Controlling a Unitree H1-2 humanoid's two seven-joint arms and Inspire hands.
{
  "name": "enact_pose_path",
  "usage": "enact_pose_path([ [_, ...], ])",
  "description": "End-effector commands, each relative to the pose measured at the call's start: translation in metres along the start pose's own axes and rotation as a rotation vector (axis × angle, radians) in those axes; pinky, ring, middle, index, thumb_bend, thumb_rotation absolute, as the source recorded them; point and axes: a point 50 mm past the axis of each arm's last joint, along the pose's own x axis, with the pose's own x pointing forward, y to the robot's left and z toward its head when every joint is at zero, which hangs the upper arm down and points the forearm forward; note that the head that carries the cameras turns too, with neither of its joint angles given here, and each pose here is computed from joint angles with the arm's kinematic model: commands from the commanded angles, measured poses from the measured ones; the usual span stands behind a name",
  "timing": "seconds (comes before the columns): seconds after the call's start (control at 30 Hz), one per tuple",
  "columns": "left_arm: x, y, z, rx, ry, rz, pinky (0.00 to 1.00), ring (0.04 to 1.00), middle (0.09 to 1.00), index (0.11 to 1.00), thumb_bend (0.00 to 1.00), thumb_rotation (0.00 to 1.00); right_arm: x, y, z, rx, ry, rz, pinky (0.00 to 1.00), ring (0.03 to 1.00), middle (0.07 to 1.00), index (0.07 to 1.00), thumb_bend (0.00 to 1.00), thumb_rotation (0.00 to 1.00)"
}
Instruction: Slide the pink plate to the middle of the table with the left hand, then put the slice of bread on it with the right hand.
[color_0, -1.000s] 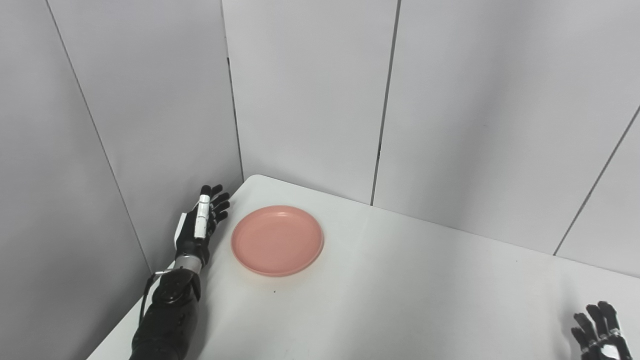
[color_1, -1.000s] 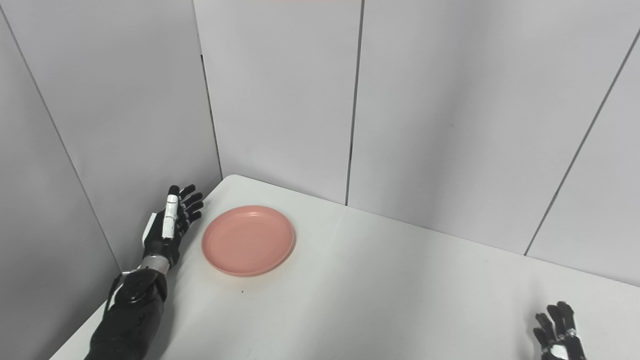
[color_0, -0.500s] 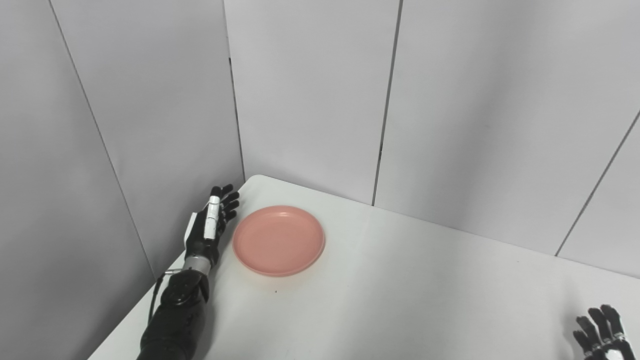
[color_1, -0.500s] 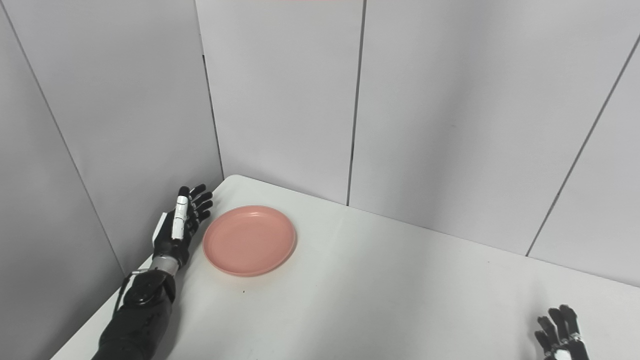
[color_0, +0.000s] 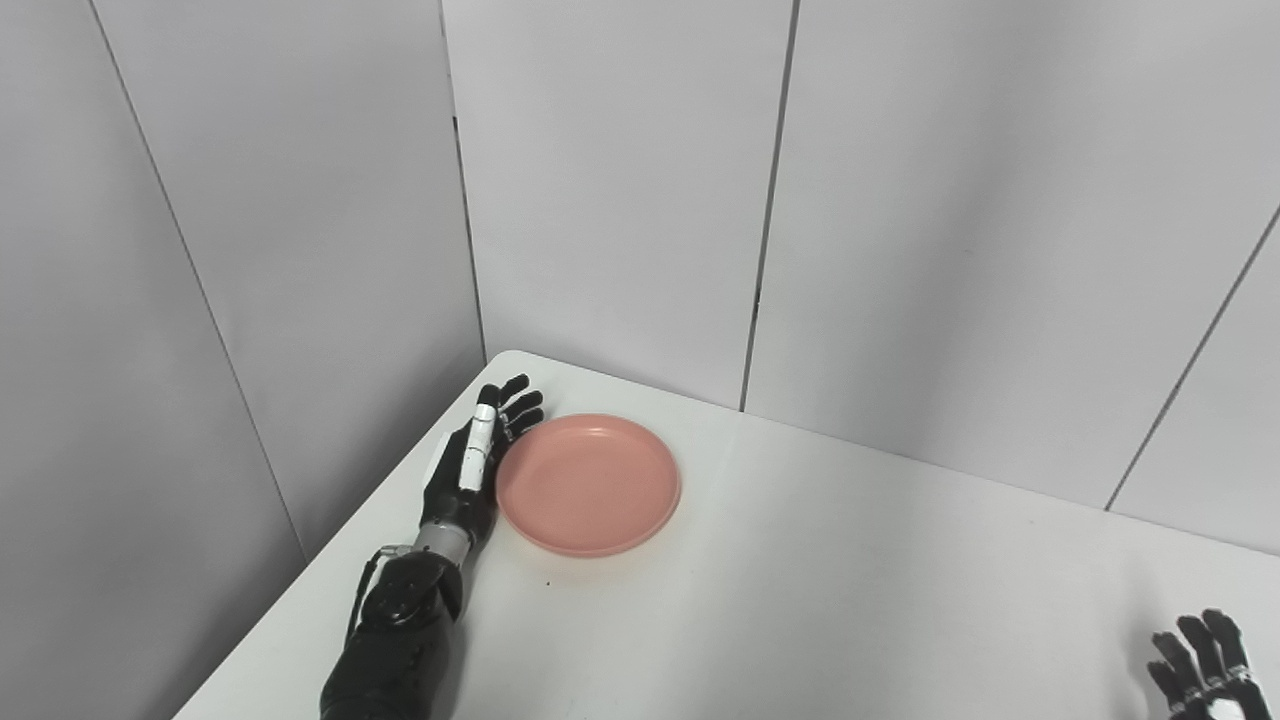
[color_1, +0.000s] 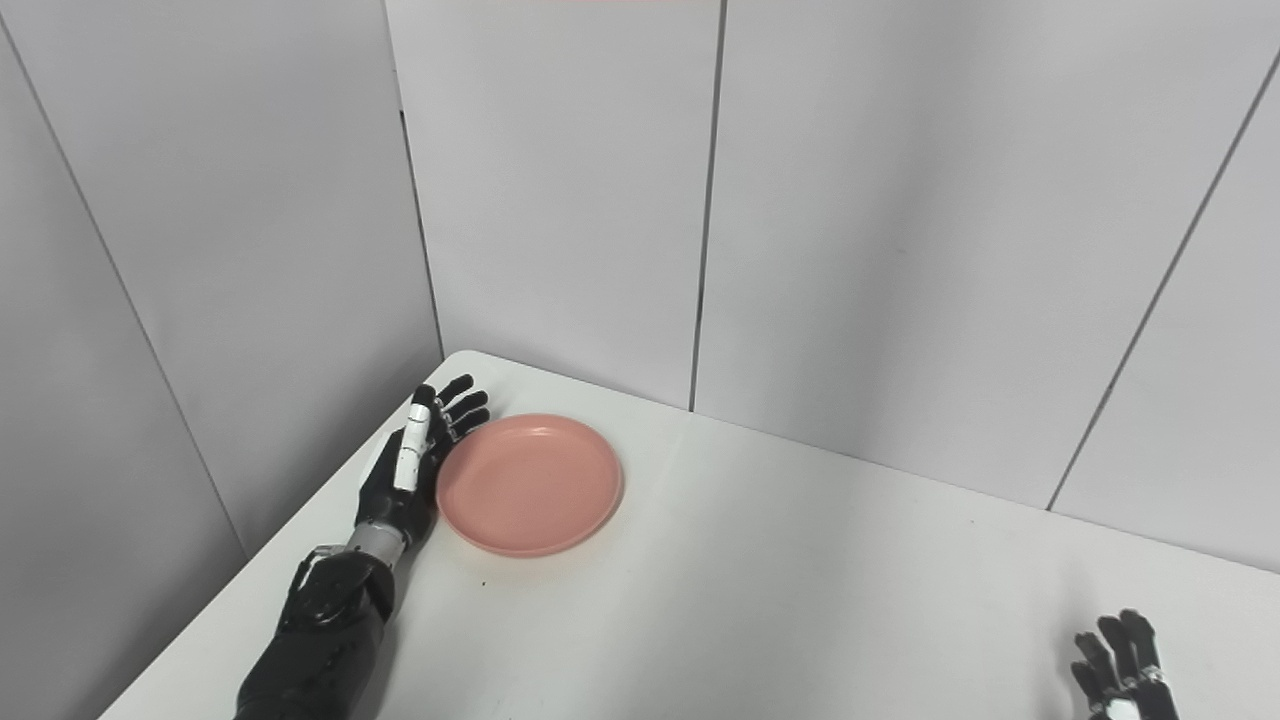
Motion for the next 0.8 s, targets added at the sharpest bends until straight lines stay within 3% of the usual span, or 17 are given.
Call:
enact_pose_path([
  [0.0,-0.006,-0.011,-0.011,-0.017,0.046,-0.034,0.87,0.864,0.848,0.835,0.84,0.97,-0.008,0.002,-0.004,0.013,0.008,-0.005,1.0,0.964,0.977,0.977,0.77,0.79],
  [0.43,-0.015,-0.052,-0.019,-0.045,0.098,-0.131,0.89,0.886,0.867,0.851,0.86,0.98,-0.006,0.009,-0.006,0.004,0.004,-0.012,1.0,1.0,1.0,1.0,0.78,0.82],
  [0.77,-0.014,-0.075,-0.02,-0.089,0.112,-0.194,0.9,0.889,0.872,0.854,0.84,0.96,-0.001,0.019,0.001,-0.005,-0.013,-0.001,1.0,0.994,1.0,1.0,0.68,0.84],
])
